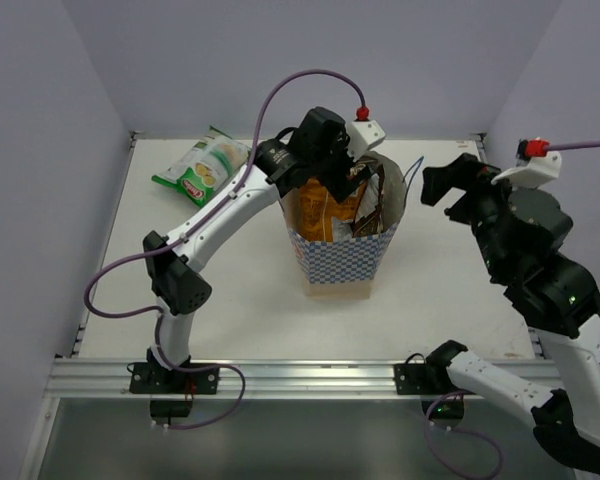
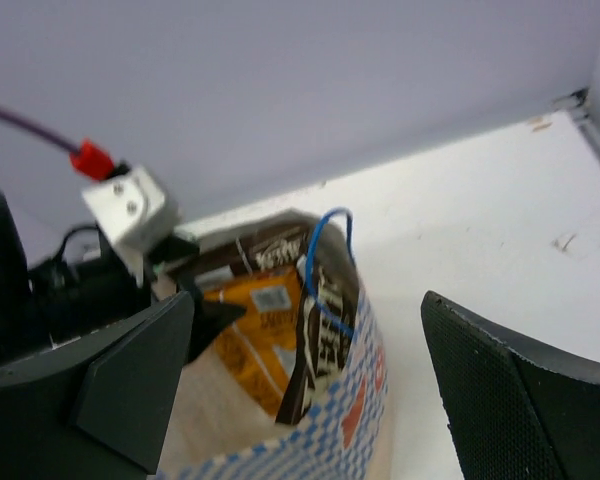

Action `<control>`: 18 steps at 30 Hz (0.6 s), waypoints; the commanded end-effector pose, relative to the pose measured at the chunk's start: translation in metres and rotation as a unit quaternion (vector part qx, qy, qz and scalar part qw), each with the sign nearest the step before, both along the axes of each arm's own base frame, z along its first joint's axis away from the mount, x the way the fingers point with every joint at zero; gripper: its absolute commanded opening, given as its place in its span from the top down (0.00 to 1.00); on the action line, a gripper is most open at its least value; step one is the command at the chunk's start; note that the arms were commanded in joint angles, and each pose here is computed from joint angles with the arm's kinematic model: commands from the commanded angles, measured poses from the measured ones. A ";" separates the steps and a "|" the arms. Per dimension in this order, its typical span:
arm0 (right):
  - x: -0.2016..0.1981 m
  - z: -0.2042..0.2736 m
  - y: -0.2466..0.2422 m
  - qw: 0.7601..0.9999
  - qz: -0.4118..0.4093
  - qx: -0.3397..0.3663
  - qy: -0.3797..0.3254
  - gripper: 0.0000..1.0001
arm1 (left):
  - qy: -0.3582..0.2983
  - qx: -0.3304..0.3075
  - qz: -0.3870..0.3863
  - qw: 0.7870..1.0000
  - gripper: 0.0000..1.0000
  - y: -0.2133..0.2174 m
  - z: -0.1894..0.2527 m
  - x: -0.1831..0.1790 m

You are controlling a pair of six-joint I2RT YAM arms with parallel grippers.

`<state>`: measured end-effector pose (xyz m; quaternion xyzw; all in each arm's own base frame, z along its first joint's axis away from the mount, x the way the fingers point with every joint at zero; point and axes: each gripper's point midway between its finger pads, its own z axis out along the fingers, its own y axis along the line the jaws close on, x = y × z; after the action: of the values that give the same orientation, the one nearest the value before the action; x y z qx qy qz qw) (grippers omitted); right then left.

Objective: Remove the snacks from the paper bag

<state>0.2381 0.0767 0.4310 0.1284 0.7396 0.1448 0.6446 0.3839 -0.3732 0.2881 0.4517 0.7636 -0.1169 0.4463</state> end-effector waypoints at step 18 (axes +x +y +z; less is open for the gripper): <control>0.045 -0.014 -0.025 0.999 -0.010 0.016 0.045 0.01 | 0.041 0.048 0.005 0.998 0.06 0.003 -0.036 0.000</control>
<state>0.2877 0.0439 0.4148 0.1627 0.7648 0.1174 0.6123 0.3854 -0.3697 0.2500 0.4596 0.7875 -0.0953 0.3995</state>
